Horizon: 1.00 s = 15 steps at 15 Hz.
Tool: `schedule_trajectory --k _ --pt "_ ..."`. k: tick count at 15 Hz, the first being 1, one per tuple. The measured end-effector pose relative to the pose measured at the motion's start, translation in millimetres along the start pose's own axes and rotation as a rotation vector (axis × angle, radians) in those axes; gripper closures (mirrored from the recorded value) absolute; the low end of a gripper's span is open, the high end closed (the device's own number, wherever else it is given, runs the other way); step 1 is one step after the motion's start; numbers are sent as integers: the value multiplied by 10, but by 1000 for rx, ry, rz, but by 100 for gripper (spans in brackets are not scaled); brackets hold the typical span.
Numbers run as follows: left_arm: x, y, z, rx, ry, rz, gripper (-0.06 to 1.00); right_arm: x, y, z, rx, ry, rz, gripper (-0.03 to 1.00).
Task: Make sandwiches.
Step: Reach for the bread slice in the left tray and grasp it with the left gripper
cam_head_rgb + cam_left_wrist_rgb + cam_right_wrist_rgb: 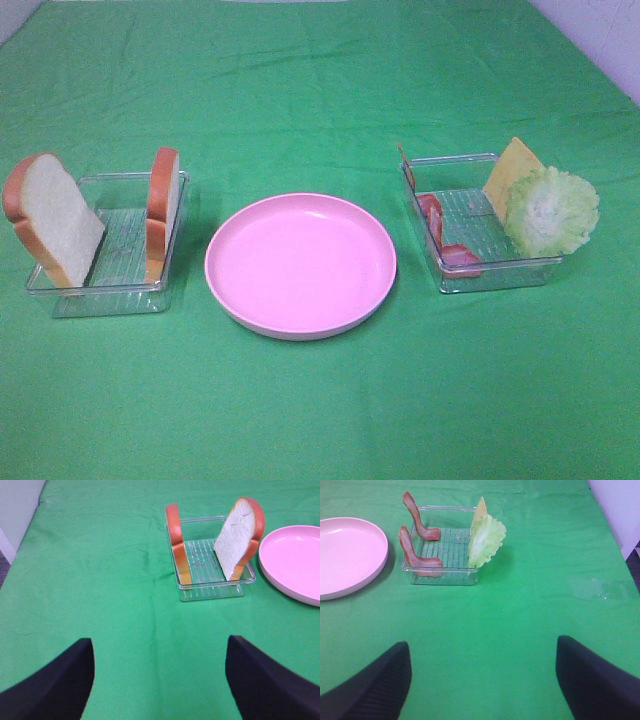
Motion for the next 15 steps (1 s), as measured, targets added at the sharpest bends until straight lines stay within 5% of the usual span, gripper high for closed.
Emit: schedule_trajectory --k 15 --pt "0 0 0 0 0 0 25 0 0 0 0 0 0 21"
Point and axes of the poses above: a point on each arm's last joint axis where the gripper is mounted, x pointing out along that axis toward the gripper, y along the wrist's bending axis when the last joint is at zero, z = x × y, the point moved 3 cm from there along x, pointing out along that axis toward the gripper, and after that the axes turned 14 degrees about x, right-handed, at the moved point
